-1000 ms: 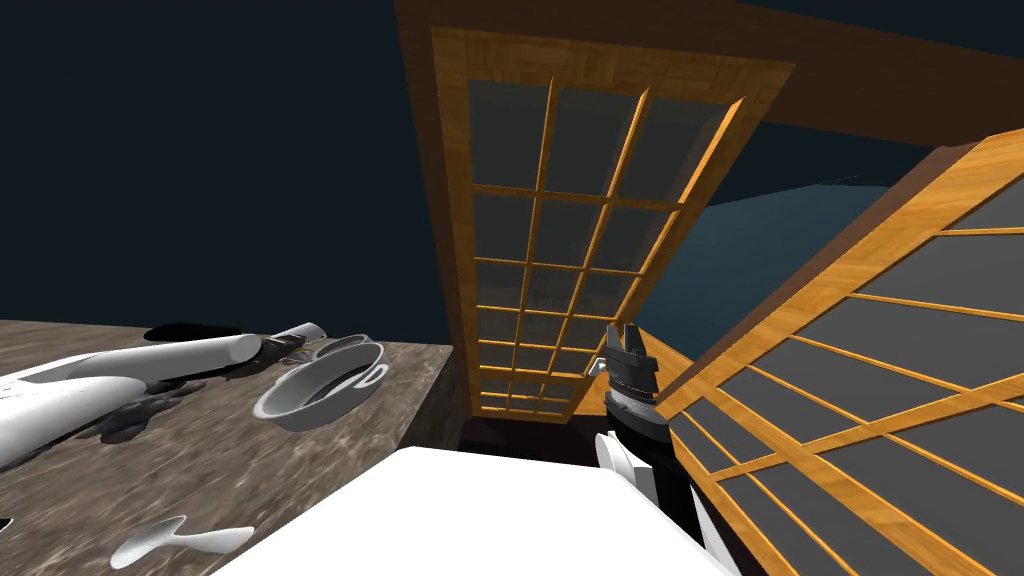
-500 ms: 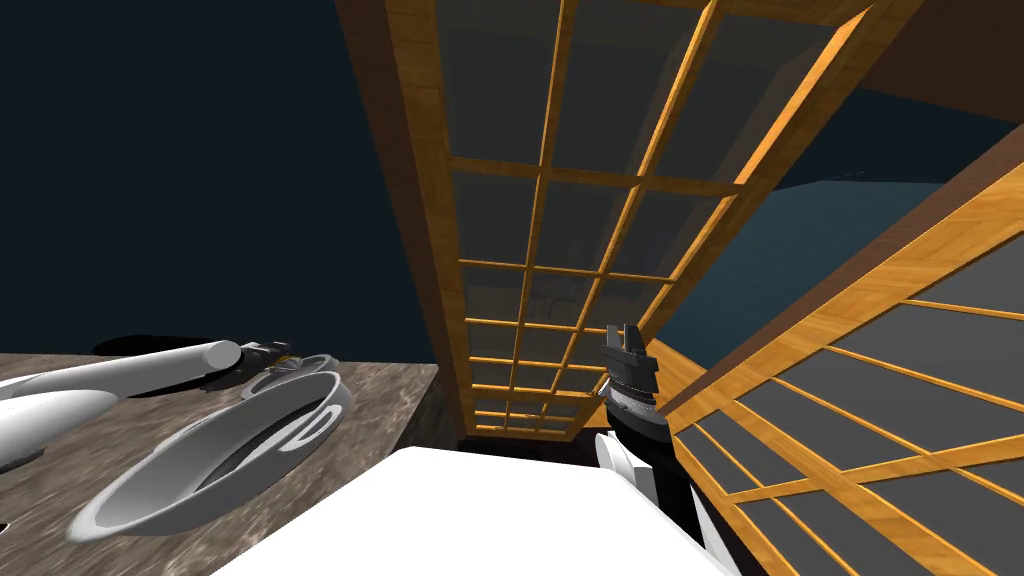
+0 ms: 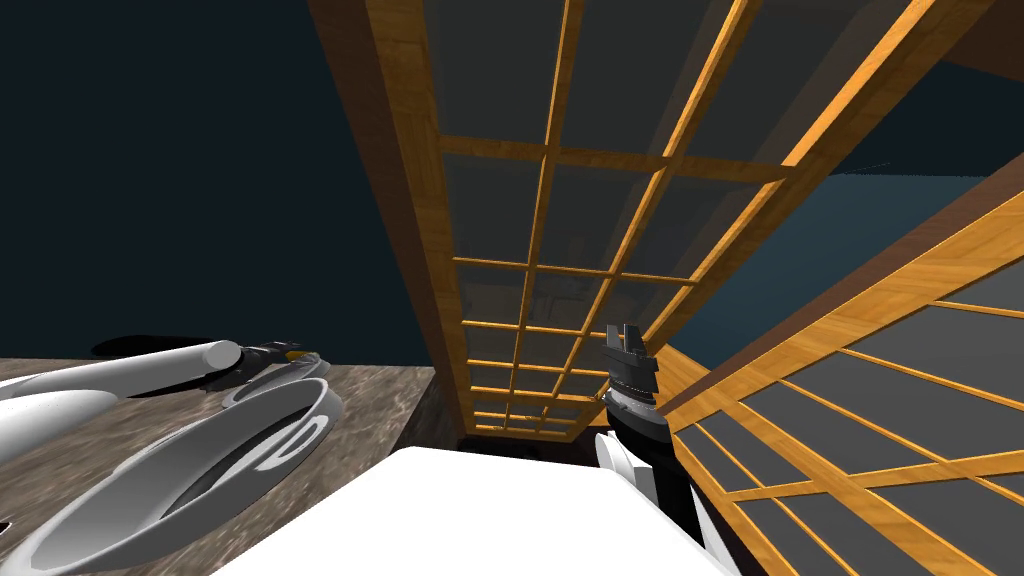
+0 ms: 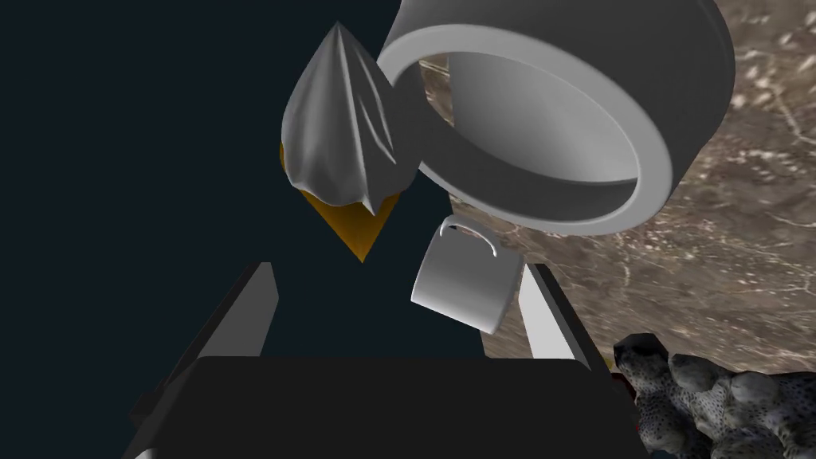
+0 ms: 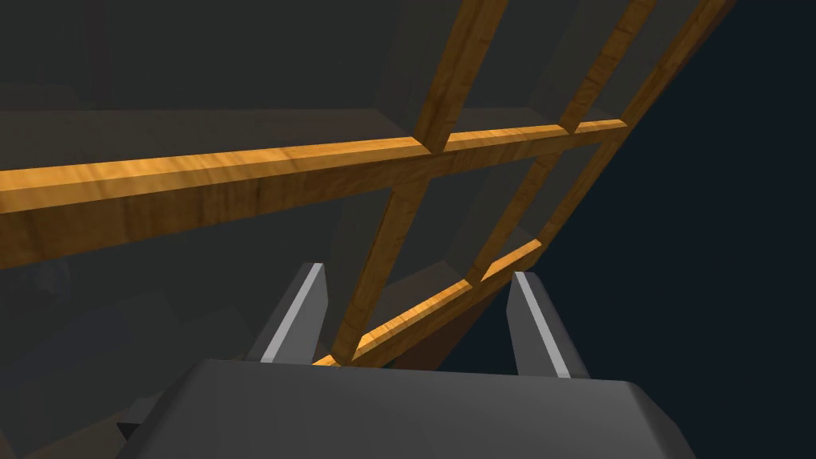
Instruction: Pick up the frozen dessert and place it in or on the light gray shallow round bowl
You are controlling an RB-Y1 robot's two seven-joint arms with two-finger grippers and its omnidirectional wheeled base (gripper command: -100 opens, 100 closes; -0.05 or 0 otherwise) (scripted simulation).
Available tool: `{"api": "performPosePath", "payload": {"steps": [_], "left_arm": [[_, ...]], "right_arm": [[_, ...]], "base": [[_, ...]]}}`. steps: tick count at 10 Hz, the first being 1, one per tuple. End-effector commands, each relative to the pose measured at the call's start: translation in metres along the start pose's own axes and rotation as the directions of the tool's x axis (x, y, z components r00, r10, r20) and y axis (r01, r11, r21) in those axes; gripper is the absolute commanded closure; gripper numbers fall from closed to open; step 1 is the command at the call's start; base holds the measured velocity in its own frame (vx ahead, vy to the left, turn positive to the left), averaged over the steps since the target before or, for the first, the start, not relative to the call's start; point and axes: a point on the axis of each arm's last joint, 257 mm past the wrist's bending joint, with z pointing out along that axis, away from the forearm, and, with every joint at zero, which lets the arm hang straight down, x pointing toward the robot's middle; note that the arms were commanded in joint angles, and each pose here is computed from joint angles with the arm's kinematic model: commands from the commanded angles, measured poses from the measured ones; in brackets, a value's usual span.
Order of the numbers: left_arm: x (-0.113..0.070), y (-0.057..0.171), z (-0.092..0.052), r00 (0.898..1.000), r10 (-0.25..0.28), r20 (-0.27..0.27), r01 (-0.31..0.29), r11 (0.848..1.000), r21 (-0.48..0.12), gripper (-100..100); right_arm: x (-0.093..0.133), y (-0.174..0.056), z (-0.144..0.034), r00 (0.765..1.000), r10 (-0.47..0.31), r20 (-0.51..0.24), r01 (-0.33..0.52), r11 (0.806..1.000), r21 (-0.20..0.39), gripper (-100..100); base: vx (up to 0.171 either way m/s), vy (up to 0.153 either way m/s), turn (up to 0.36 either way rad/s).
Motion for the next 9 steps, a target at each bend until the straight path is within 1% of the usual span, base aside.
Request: {"api": "performPosePath", "payload": {"steps": [1, 2, 3, 6, 7, 8, 9], "left_arm": [[0.0, 0.0, 0.0, 1.0, 0.0, 0.0, 0.0, 1.0, 0.0, -100], [0.0, 0.0, 0.0, 1.0, 0.0, 0.0, 0.0, 1.0, 0.0, 0], [-0.009, -0.006, -0.008, 1.0, 0.004, -0.005, -0.004, 1.0, 0.0, -100], [-0.025, -0.019, -0.024, 1.0, 0.013, -0.017, -0.013, 1.0, 0.001, -100], [-0.023, -0.016, -0.019, 1.0, 0.009, -0.012, -0.009, 1.0, 0.002, -100], [-0.023, -0.016, -0.019, 1.0, 0.01, -0.014, -0.01, 1.0, 0.001, 0], [-0.023, -0.016, -0.019, 1.0, 0.01, -0.014, -0.01, 1.0, 0.001, 0]], "right_arm": [[0.0, 0.0, 0.0, 1.0, 0.0, 0.0, 0.0, 1.0, 0.0, 0], [0.0, 0.0, 0.0, 1.0, 0.0, 0.0, 0.0, 1.0, 0.0, 0], [0.0, 0.0, 0.0, 1.0, 0.0, 0.0, 0.0, 1.0, 0.0, 0], [0.0, 0.0, 0.0, 1.0, 0.0, 0.0, 0.0, 1.0, 0.0, 0], [0.0, 0.0, 0.0, 1.0, 0.0, 0.0, 0.0, 1.0, 0.0, 0], [0.0, 0.0, 0.0, 1.0, 0.0, 0.0, 0.0, 1.0, 0.0, 0], [0.0, 0.0, 0.0, 1.0, 0.0, 0.0, 0.0, 1.0, 0.0, 0]], "base": [[0.0, 0.0, 0.0], [0.0, 0.0, 0.0], [0.019, -0.002, 0.054], [0.04, -0.006, 0.041], [0.018, -0.005, 0.008], [0.0, 0.0, 0.0], [0.0, 0.0, 0.0]]}}
